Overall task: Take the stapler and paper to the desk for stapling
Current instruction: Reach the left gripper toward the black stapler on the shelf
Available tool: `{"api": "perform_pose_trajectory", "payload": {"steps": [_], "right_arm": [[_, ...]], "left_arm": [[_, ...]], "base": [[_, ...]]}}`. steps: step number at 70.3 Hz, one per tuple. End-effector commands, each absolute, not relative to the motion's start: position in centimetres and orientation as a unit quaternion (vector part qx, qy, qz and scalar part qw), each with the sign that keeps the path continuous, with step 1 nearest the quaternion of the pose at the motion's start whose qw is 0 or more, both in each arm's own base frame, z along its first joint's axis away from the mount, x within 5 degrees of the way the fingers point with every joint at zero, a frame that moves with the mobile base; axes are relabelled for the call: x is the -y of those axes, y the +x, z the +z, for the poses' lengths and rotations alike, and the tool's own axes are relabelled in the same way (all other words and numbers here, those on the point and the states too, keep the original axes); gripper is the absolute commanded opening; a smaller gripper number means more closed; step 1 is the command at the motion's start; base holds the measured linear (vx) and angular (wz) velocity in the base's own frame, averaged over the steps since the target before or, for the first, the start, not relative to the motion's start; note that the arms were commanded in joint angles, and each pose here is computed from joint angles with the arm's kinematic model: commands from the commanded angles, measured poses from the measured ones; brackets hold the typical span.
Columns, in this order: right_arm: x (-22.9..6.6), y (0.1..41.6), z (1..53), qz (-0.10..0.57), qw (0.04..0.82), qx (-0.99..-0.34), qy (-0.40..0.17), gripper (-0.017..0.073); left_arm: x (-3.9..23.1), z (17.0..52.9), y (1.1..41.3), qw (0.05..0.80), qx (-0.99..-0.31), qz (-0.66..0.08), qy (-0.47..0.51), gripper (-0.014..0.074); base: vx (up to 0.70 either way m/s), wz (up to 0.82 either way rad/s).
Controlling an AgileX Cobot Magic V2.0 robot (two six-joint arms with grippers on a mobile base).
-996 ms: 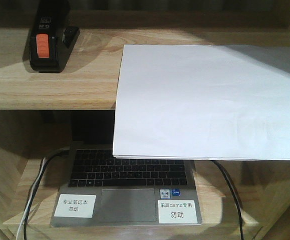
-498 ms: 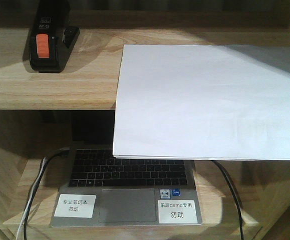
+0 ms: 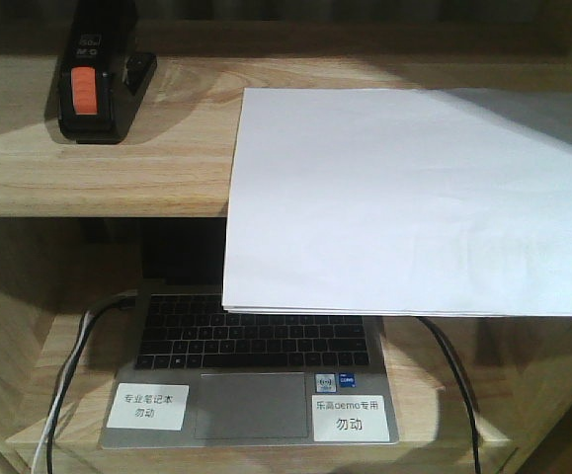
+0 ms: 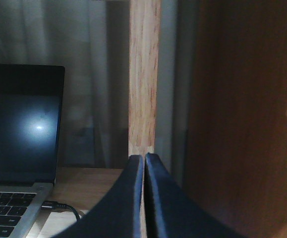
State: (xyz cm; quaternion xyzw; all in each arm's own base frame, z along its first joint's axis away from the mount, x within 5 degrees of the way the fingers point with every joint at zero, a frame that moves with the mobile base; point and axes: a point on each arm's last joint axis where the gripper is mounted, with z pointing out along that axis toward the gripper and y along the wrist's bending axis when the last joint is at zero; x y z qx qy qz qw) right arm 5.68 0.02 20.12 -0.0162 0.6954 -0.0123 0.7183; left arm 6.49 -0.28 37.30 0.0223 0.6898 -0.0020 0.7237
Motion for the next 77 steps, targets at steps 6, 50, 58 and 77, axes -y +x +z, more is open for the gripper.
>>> {"api": "perform_pose_trajectory", "payload": {"steps": [6, 50, 58, 77], "right_arm": [[-0.1, 5.6, 20.7, -0.013, 0.745, -0.666, -0.021, -0.0010], [-0.1, 5.6, 20.7, -0.013, 0.745, -0.666, -0.021, -0.0010], [-0.1, 5.6, 20.7, -0.013, 0.745, -0.666, -0.021, -0.0010], [-0.1, 5.6, 20.7, -0.013, 0.745, -0.666, -0.021, -0.0010]], "left_arm": [[0.3, 39.1, 6.6, 0.759, -0.651, -0.005, 0.018, 0.0199], [1.6, 39.2, 6.5, 0.762, -0.637, -0.050, 0.106, 0.0461], [2.2, 39.2, 6.9, 0.754, -0.638, -0.063, 0.139, 0.0461], [4.8, 41.8, 10.1, 0.722, -0.651, -0.105, 0.209, 0.0461]], "base": [[0.00, 0.00], [0.00, 0.00], [0.00, 0.00], [0.00, 0.00]]}}
